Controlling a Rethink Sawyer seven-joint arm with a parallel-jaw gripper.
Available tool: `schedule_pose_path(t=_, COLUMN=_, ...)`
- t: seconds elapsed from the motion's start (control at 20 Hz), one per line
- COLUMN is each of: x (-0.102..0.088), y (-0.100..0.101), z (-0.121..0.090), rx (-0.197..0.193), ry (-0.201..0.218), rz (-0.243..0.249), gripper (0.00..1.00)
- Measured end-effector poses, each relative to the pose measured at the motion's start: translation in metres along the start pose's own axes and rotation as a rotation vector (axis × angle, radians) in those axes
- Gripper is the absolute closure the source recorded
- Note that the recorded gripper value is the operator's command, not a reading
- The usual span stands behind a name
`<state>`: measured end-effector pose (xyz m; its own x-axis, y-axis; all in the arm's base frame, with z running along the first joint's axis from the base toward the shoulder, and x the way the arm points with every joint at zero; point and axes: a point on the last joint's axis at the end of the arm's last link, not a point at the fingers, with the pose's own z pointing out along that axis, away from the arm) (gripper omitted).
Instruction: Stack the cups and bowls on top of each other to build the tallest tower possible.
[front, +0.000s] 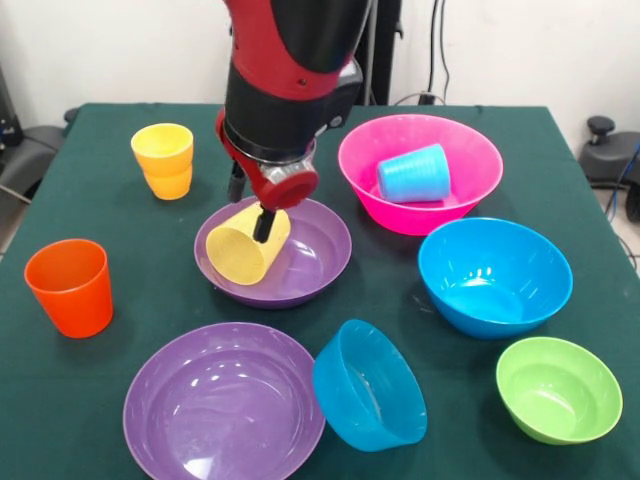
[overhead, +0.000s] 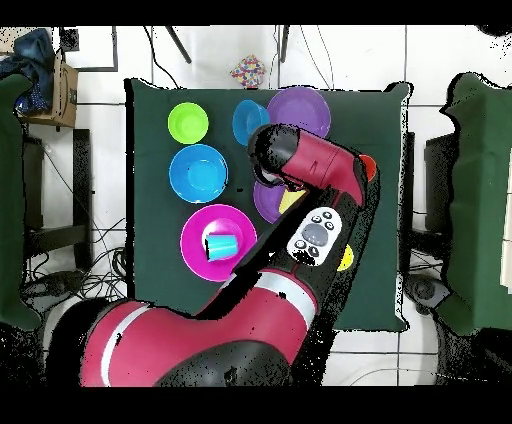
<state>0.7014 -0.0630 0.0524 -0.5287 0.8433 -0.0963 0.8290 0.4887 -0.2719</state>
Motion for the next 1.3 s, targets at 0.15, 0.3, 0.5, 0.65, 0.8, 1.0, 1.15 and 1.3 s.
schedule_pose_path(t=0.15, x=0.005, y=0.007, z=0.003, rx=0.027, ry=0.041, rz=-0.016, gripper=0.0)
schedule_pose_path(t=0.3, x=0.008, y=0.013, z=0.006, rx=0.05, ry=0.069, rz=-0.03, gripper=0.0)
schedule_pose_path(t=0.5, x=0.01, y=0.018, z=0.01, rx=0.083, ry=0.099, rz=-0.044, gripper=0.0)
schedule_pose_path(t=0.65, x=0.01, y=0.022, z=0.014, rx=0.106, ry=0.116, rz=-0.056, gripper=0.0)
schedule_pose_path(t=0.8, x=0.01, y=0.025, z=0.016, rx=0.115, ry=0.123, rz=-0.061, gripper=0.0)
schedule_pose_path(t=1.0, x=0.01, y=0.029, z=0.02, rx=0.126, ry=0.122, rz=-0.07, gripper=0.0)
schedule_pose_path(t=1.15, x=0.008, y=0.029, z=0.022, rx=0.131, ry=0.113, rz=-0.073, gripper=0.0)
schedule_pose_path(t=1.3, x=0.006, y=0.03, z=0.024, rx=0.137, ry=0.105, rz=-0.075, gripper=0.0)
